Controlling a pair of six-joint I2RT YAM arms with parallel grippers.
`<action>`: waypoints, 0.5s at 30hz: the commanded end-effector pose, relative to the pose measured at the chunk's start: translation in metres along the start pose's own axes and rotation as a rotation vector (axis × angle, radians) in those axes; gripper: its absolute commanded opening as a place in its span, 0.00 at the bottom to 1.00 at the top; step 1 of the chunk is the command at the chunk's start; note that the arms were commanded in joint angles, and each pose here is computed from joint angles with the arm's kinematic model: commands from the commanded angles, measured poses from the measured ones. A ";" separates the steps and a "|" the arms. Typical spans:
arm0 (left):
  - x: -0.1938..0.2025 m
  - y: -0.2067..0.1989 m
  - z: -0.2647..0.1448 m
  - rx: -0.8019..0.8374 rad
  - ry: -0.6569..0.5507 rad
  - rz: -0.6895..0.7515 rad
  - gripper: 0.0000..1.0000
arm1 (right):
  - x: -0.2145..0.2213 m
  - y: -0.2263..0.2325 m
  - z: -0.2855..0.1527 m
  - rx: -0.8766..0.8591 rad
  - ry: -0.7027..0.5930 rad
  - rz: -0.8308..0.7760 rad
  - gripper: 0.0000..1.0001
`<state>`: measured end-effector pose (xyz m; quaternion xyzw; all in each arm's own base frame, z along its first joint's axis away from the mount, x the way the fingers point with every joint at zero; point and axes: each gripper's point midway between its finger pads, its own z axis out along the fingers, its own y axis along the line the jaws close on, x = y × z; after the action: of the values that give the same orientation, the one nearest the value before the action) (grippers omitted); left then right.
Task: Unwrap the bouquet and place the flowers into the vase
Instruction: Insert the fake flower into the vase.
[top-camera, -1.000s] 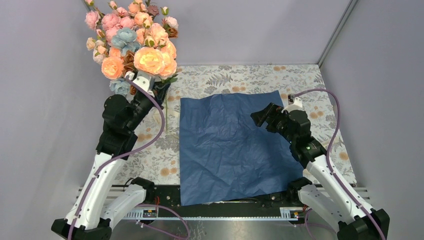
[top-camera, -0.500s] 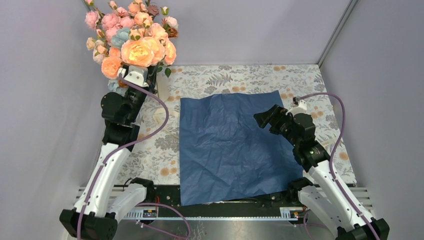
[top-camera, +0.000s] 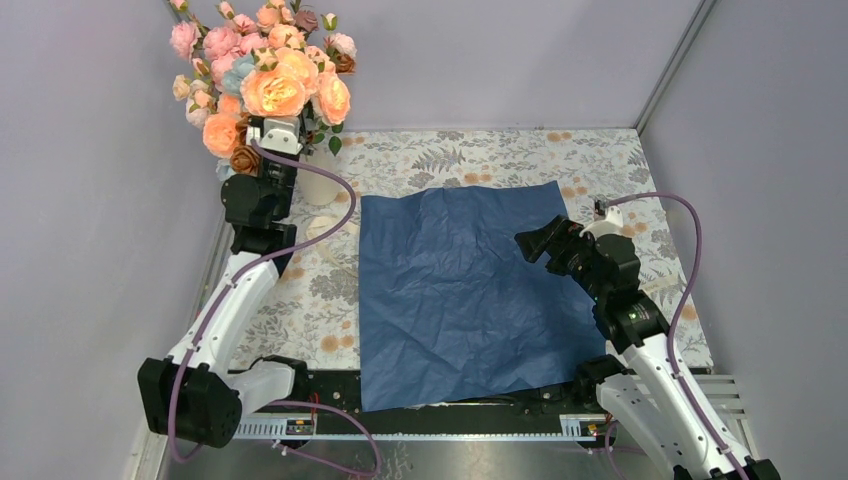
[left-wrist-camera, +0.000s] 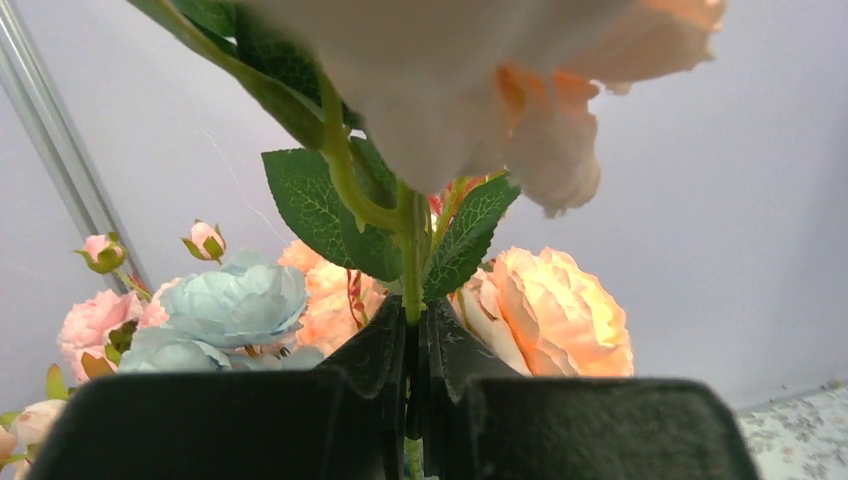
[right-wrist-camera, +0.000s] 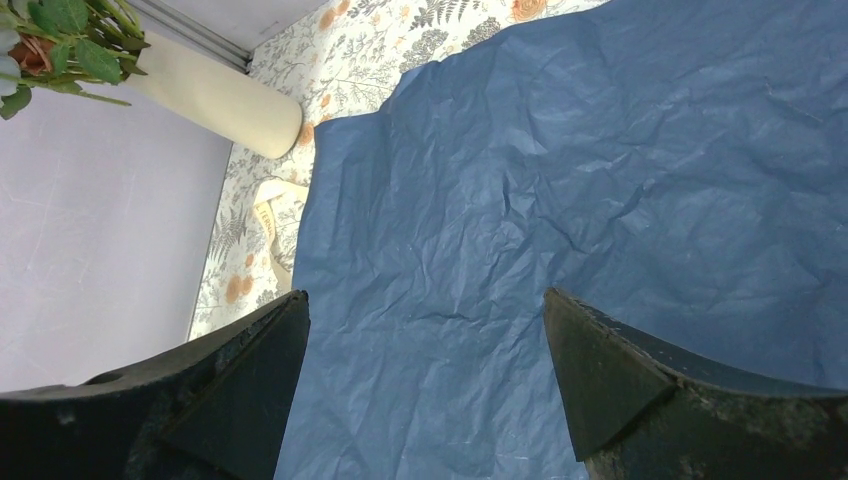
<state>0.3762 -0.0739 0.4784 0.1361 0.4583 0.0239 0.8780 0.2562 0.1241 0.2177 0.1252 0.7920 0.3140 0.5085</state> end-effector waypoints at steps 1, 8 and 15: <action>-0.036 0.023 0.006 -0.099 -0.161 0.046 0.00 | -0.016 0.006 -0.003 -0.002 -0.044 -0.020 0.93; -0.035 0.030 0.008 -0.132 -0.203 0.078 0.00 | -0.018 0.005 -0.001 0.005 -0.041 -0.018 0.93; -0.025 0.030 0.007 -0.140 -0.213 0.103 0.00 | -0.019 0.006 0.000 0.003 -0.037 -0.018 0.93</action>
<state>0.3819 -0.0601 0.4932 0.1153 0.3980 0.0650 0.9078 0.2586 0.1230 0.2105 0.1274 0.8000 0.3062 0.5000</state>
